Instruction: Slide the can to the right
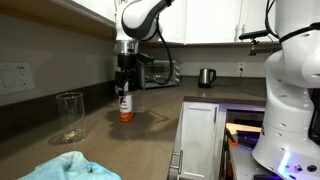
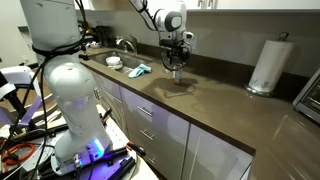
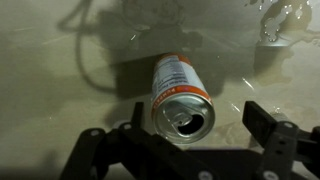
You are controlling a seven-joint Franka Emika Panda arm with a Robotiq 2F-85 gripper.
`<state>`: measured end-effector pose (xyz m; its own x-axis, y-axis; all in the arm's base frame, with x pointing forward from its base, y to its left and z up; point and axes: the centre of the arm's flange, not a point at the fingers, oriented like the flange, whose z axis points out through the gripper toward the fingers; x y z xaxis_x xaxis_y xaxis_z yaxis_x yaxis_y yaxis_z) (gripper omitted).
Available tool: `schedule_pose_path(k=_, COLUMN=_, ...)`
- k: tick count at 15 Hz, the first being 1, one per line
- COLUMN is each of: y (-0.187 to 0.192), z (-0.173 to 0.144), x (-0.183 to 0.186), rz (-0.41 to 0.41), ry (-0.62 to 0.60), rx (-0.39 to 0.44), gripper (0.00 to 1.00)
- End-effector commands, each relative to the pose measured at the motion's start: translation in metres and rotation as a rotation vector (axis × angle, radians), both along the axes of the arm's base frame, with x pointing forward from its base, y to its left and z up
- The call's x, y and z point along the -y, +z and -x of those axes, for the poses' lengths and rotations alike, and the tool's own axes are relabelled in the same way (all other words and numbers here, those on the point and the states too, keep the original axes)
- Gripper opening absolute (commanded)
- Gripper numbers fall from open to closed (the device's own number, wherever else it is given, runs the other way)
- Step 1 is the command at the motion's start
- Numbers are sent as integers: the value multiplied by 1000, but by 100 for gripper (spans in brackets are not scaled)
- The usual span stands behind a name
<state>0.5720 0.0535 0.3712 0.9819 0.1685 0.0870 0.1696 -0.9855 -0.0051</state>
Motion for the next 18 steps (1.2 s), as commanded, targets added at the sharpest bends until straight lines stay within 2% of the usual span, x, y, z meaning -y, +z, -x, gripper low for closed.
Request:
schedule_pose_path(k=1, y=-1, z=-6, x=-1, rz=20, ry=-7, rx=-19, gripper=96)
schedule_pose_path(k=2, y=-2, z=-7, x=-1, rz=21, ry=-7, rx=-21, gripper=96)
schedule_pose_path(k=3, y=-3, z=-6, x=-1, rz=21, ry=-6, rx=-22, gripper=71)
schedule_pose_path(k=5, y=-3, z=-6, x=0, rz=22, ry=-8, rx=-23, gripper=67)
schedule_pose_path(k=9, y=-4, z=-6, x=2, rz=23, ry=-10, rx=-22, gripper=41)
schedule_pose_path(k=10, y=-4, z=-5, x=0, rz=23, ry=-10, rx=-22, gripper=44)
schedule_pose_path(k=12, y=-5, z=-5, x=0, rz=22, ry=-11, rx=-23, gripper=42)
schedule_pose_path(k=13, y=-5, z=-4, x=-1, rz=22, ry=-12, rx=-24, gripper=38)
schedule_pose_path(k=18, y=-5, z=2, x=0, rz=22, ry=-25, rx=-29, gripper=38)
